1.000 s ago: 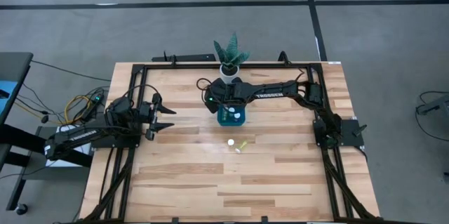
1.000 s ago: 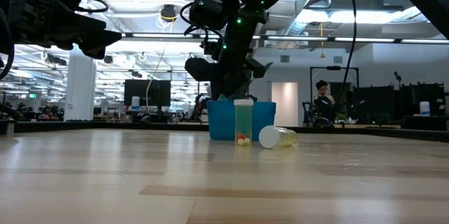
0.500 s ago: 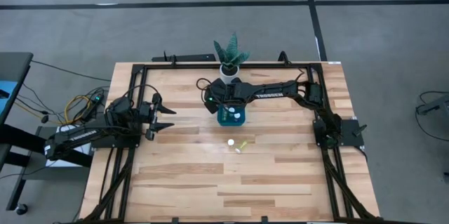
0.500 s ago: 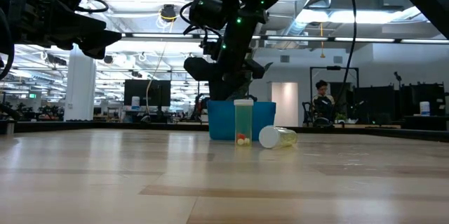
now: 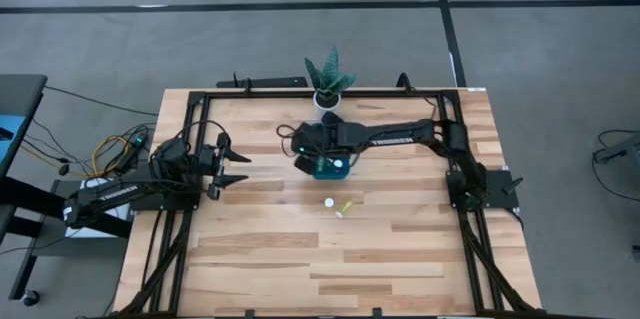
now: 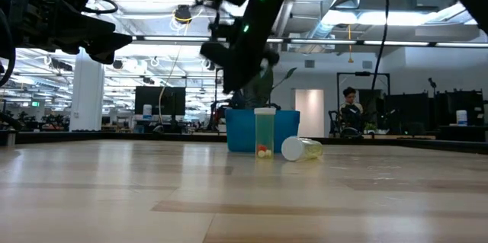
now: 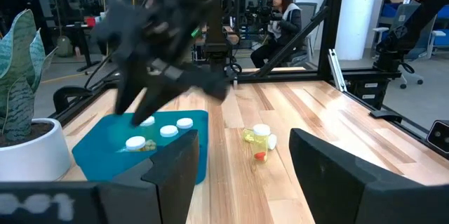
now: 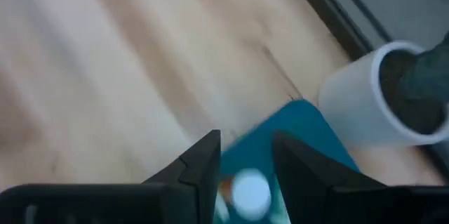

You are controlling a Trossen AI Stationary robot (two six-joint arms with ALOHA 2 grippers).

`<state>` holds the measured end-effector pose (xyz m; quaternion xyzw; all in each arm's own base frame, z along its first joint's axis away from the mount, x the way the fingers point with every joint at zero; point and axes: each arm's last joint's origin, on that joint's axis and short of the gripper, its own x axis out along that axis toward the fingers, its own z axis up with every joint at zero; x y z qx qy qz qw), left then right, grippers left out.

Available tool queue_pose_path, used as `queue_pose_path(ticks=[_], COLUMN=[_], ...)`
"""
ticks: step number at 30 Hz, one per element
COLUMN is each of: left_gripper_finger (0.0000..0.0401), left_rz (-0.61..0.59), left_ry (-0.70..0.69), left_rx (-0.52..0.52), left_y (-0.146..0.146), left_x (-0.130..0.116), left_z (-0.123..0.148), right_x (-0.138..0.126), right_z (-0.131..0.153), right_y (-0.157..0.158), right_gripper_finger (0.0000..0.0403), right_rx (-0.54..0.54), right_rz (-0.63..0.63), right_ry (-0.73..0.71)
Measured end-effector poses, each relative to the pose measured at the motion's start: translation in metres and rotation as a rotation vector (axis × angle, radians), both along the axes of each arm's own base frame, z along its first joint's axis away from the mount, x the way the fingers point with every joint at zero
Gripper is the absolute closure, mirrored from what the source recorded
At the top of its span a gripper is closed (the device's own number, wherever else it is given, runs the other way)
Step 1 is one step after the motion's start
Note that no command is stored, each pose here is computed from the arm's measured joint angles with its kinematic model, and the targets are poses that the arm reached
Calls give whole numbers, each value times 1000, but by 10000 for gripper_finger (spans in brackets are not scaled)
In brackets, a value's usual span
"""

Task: Pick and place pill bottles into a basket
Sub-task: Put the right yellow pill bottle into the bin

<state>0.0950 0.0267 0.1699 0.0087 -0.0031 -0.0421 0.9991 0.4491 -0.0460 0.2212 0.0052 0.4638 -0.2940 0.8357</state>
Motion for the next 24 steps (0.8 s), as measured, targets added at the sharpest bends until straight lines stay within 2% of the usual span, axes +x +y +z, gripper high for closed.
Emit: queue_pose_path(ticks=[5,12,16,19,24], left_gripper_finger=[189,189,189,189,189], left_rz=[1,2,3,3,4], left_ry=[0,0,0,0,0], left_rx=[0,0,0,0,0], left_y=[0,0,0,0,0], left_x=[0,0,0,0,0], left_z=[0,0,0,0,0], right_x=[-20,-64,-84,-93,-100], right_z=[39,68,70,66,45], right_y=[33,77,97,110,127], right_gripper_finger=[283,283,283,283,283], right_rx=[-22,134,213,207,210], right_rz=[205,459,538,592,727], right_ry=[64,251,395,487,562])
